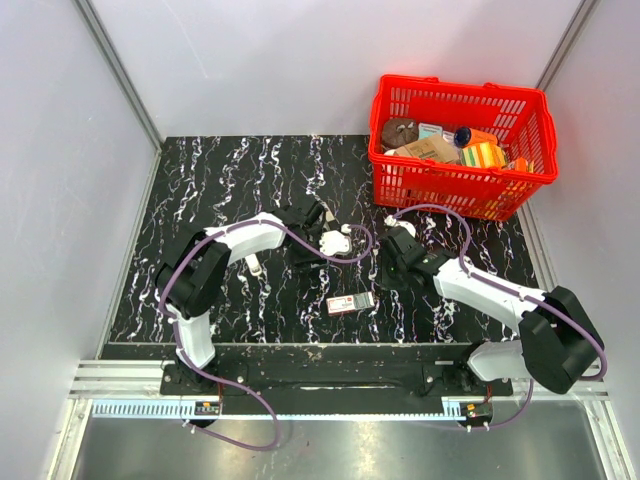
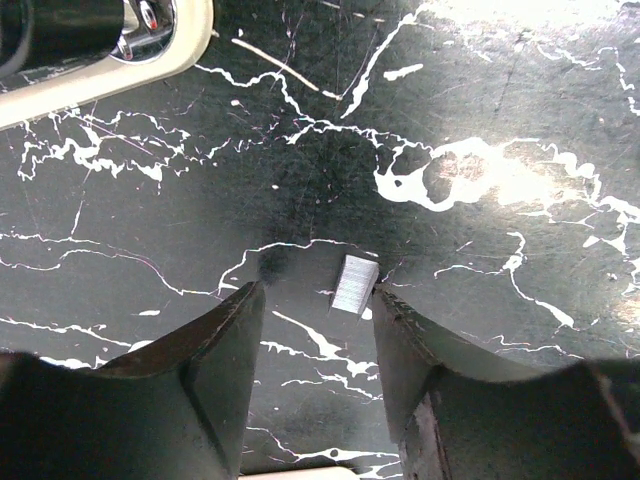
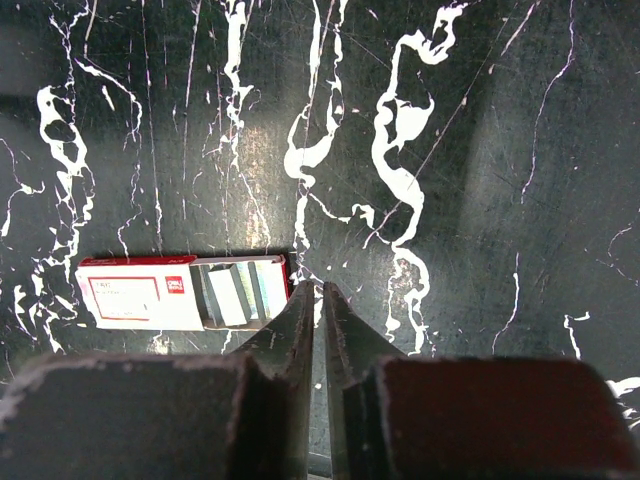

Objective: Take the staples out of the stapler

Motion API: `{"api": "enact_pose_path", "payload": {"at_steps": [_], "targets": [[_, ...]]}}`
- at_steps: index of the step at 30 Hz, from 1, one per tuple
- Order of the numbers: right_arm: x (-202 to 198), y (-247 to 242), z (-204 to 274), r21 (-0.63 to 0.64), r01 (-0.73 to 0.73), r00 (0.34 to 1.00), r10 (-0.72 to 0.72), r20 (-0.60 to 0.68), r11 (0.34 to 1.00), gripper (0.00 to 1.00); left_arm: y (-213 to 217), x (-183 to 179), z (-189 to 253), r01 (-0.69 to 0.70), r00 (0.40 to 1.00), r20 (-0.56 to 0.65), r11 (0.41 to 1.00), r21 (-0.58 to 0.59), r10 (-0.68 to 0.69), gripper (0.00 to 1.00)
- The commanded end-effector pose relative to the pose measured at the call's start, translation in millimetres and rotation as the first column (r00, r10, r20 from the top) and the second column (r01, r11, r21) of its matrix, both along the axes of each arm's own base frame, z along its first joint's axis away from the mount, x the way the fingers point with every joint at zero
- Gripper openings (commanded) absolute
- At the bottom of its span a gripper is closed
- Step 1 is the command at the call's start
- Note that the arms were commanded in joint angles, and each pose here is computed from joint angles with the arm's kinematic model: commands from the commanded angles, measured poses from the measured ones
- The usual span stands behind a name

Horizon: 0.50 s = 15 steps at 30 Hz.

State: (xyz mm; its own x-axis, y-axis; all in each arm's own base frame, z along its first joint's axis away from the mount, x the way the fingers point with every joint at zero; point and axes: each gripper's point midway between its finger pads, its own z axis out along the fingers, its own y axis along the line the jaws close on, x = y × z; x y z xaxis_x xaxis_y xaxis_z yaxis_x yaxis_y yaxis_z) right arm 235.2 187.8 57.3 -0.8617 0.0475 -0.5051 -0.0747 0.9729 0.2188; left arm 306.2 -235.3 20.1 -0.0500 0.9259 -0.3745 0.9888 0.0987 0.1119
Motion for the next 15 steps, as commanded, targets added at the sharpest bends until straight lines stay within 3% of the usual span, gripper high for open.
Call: {"api": "enact_pose_path", "payload": {"at_steps": [1,15], "targets": [[6.8,4.9,6.3,0.035,0.009,1.000,-0.010,0.029,0.999,0.12,-9.1,-0.3,5.0,0.018,1.000,-0.006,0.999,-0.029,-0.019,0.51],[6.7,5.5,6.0,0.036,0.007,1.000,-0.008,0.027,0.999,0.11,-12.3,-12.4,-0.5,0.034,0.999,-0.025,0.999,-0.012,-0.034,0.52]]}}
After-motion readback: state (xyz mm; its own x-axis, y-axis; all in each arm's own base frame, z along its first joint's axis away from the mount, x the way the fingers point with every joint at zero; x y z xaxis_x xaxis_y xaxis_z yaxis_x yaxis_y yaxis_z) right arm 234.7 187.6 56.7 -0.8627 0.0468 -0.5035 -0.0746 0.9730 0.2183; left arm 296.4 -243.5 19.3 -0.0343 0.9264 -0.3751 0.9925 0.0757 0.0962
